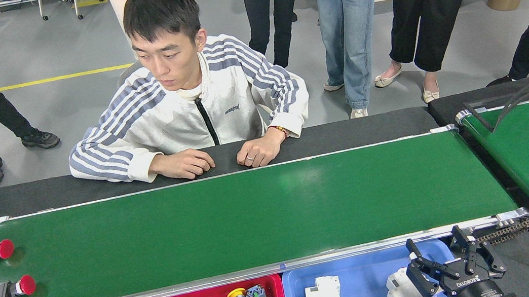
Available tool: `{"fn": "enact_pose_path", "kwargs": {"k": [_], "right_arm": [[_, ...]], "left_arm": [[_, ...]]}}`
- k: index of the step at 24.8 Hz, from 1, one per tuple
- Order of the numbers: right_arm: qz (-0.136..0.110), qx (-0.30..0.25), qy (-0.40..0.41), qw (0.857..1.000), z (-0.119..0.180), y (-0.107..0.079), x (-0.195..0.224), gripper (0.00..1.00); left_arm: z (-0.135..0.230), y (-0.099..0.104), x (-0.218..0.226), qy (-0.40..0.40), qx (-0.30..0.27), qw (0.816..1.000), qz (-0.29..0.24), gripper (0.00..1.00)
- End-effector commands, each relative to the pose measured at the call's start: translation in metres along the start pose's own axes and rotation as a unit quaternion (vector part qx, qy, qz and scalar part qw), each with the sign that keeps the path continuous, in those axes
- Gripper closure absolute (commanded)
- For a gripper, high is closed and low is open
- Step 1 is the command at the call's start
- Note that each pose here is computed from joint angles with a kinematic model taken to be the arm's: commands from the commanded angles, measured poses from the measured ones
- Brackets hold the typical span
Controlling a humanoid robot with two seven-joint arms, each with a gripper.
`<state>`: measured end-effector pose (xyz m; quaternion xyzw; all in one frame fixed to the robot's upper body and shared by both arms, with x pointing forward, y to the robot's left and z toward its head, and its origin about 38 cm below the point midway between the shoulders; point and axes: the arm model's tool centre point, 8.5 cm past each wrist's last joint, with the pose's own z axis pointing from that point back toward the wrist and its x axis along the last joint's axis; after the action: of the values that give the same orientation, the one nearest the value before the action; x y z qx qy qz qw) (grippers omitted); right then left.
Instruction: Pick switch part from conveyor to tray
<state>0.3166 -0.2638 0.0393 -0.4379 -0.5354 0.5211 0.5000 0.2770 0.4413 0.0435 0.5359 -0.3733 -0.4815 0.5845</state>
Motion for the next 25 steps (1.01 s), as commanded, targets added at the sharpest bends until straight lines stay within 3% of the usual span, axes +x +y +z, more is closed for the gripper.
{"fn": "enact_pose_path", "kwargs": {"k": [1, 9, 20, 25], "right_arm": [[0.002, -0.011, -0.001, 1.0, -0.004, -0.008, -0.002, 0.0], [0.002, -0.011, -0.001, 1.0, -0.004, -0.008, -0.001, 0.0], [-0.003, -0.018, -0.01, 1.0, -0.008, -0.012, 0.0, 0.0], [-0.004, -0.017, -0.027, 0.999, -0.01, -0.011, 0.003, 0.0]], "left_arm": [[-0.021, 0.009, -0.017, 0.015, 0.005, 1.0, -0.011, 0.01], [-0.087, 0.016, -0.067, 0.056, -0.031, 0.998, -0.003, 0.01], [-0.109, 0.002, -0.114, 0.126, -0.087, 0.988, 0.02, 0.01], [-0.104, -0.007, -0.129, 0.171, -0.107, 0.979, 0.007, 0.05]]}}
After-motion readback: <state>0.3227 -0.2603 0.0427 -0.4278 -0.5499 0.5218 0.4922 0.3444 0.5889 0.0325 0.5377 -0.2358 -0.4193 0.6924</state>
